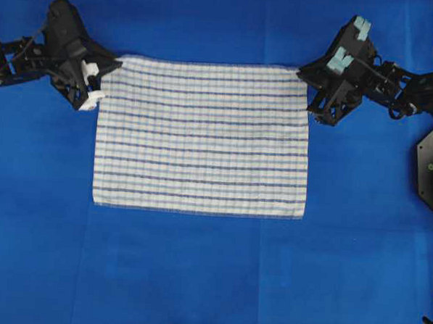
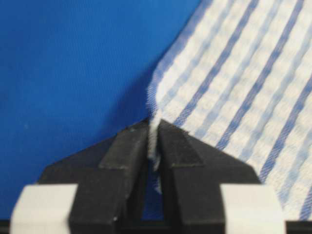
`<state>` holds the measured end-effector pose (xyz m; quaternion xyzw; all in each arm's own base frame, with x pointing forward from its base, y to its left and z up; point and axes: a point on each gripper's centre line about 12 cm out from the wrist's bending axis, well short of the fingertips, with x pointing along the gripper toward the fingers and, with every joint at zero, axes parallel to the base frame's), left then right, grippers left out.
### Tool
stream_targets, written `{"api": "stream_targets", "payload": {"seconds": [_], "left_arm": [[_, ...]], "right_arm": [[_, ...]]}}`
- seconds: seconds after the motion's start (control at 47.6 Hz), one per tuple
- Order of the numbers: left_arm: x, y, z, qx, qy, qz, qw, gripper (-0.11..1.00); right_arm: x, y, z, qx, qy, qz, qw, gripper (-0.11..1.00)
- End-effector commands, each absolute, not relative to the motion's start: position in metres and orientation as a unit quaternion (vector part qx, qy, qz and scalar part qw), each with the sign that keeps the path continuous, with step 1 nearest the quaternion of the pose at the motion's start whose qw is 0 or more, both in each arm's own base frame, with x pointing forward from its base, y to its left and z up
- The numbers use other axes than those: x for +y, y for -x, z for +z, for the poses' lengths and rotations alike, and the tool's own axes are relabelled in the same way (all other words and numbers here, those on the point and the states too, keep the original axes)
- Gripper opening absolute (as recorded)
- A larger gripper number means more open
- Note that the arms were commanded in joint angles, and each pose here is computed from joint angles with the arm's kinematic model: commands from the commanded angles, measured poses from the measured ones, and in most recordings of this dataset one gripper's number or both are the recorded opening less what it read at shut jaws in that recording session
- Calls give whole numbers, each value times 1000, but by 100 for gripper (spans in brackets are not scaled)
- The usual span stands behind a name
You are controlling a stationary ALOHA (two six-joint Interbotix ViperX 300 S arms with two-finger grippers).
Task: Fold the blue towel.
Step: 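Lift the far edge with both grippers and fold it toward the near edge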
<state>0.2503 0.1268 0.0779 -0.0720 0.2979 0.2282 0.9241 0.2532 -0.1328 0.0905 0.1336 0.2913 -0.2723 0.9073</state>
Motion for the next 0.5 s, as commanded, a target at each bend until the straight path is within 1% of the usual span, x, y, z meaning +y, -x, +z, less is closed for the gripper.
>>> {"api": "stream_targets", "payload": {"seconds": [0.0,0.189,0.336,0.483], "left_arm": [[127,-253,93,278,66,228,931,3],[118,-257,100,276,62,212,935,3],[114,-258,101,275,63,207,937,3],[104,-258,107,267,58,191,943,3]], "right_arm": [[-133,-256,107,270,-132,-270,915,7],[-129,-254,119,266,-133,-264,918,6],[-125,-254,121,265,-132,-259,919,7],[-115,-251,123,269,-133,-246,922,6]]}}
